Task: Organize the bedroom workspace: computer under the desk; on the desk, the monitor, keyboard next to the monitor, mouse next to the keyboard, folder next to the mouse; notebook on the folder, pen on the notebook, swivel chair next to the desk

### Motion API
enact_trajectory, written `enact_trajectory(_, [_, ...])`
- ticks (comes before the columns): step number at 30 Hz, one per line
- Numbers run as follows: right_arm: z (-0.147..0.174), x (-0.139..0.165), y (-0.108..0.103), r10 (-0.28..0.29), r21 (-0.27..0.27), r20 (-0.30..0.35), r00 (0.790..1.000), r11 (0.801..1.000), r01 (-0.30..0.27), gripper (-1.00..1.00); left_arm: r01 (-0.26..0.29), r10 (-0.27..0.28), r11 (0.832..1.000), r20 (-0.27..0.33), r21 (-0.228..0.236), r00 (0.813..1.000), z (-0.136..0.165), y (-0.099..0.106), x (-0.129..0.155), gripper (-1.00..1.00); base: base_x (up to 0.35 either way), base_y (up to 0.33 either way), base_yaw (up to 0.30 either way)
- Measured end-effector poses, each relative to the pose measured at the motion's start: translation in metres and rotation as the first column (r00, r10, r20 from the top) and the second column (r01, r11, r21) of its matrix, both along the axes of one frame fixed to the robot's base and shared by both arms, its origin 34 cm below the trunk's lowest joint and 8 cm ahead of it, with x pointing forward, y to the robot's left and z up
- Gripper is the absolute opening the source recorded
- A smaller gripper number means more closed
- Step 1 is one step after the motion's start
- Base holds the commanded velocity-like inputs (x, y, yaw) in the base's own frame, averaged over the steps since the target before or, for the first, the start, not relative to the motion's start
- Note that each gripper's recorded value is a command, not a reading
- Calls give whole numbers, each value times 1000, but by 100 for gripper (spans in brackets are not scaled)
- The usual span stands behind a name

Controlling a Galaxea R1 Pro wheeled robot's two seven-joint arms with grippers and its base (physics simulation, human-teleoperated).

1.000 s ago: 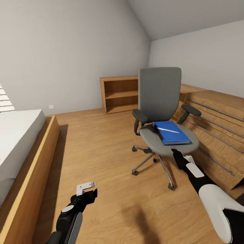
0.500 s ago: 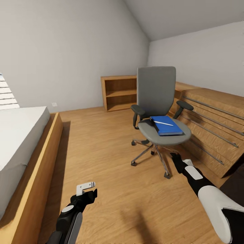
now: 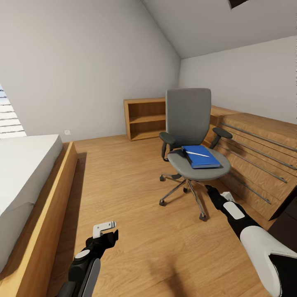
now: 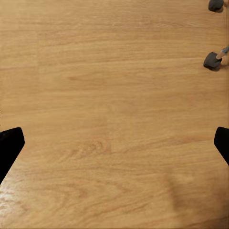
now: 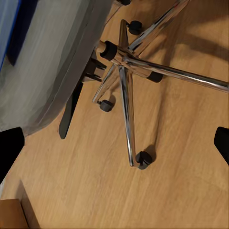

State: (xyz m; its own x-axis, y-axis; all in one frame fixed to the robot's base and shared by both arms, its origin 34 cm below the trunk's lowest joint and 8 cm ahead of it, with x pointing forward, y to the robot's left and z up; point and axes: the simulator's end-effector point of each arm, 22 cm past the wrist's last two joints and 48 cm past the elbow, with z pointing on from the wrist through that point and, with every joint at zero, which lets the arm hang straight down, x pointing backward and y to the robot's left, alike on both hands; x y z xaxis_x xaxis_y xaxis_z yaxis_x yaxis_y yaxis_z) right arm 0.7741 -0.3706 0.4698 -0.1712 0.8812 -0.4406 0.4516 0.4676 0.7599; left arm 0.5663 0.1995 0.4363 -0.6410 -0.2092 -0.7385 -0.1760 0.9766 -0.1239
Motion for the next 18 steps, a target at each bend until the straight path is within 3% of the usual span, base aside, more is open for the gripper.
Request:
enact_trajectory(7, [13, 3, 16, 21, 9, 10, 1000, 1000, -21, 100, 0, 0, 1000, 7, 2, 1000, 15, 0, 4, 100, 0, 0, 0])
enact_trajectory(11, [18, 4, 23, 33, -21, 5, 999, 999, -33, 100, 2, -2, 1000, 7, 4, 1000, 24, 0, 6, 100, 0, 0, 0])
enact_trajectory(18, [32, 5, 24, 9, -118, 34, 999, 993, -5, 100, 4, -4, 1000, 7, 6, 1000, 40, 0, 10, 100, 0, 0, 0])
